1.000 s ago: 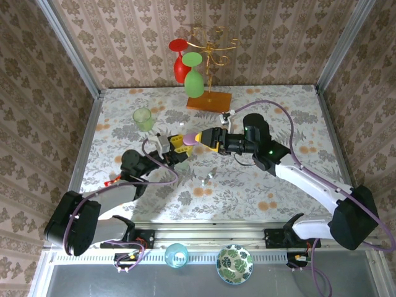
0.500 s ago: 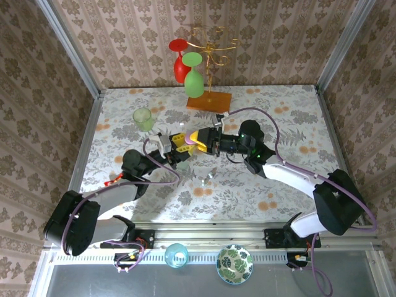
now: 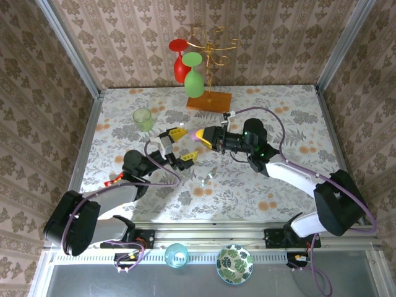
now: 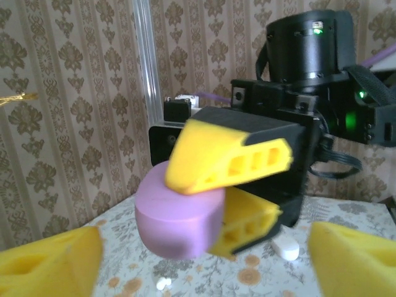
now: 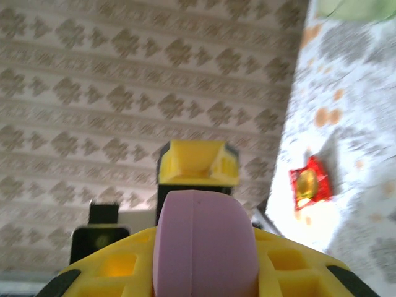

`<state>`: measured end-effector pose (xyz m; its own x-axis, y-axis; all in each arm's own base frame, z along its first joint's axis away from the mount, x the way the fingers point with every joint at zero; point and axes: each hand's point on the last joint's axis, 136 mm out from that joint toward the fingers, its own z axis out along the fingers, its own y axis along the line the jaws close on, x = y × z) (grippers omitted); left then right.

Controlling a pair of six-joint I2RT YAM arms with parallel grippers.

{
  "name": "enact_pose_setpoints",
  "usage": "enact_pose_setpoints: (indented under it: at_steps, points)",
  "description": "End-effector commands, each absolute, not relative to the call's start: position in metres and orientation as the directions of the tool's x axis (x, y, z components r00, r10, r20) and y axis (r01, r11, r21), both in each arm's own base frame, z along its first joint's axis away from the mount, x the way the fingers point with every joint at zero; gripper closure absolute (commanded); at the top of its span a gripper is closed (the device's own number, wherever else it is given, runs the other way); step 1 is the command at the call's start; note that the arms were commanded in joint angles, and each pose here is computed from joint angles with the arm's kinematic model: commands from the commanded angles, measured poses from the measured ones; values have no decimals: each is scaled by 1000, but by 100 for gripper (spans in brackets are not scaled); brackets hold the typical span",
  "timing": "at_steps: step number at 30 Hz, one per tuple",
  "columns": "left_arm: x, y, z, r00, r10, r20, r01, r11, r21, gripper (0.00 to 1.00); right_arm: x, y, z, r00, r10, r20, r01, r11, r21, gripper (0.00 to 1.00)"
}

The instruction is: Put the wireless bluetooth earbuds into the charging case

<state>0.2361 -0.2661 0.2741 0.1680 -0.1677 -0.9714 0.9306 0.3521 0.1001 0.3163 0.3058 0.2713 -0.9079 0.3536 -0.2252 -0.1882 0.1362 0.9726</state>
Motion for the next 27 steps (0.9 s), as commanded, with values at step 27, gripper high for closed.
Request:
enact_pose_setpoints:
  at_steps: [27]
  points:
    - [269,-298,185,27,184,-983,874,472,113,0,504,73,38,-662,706,-254,392,614,686,74]
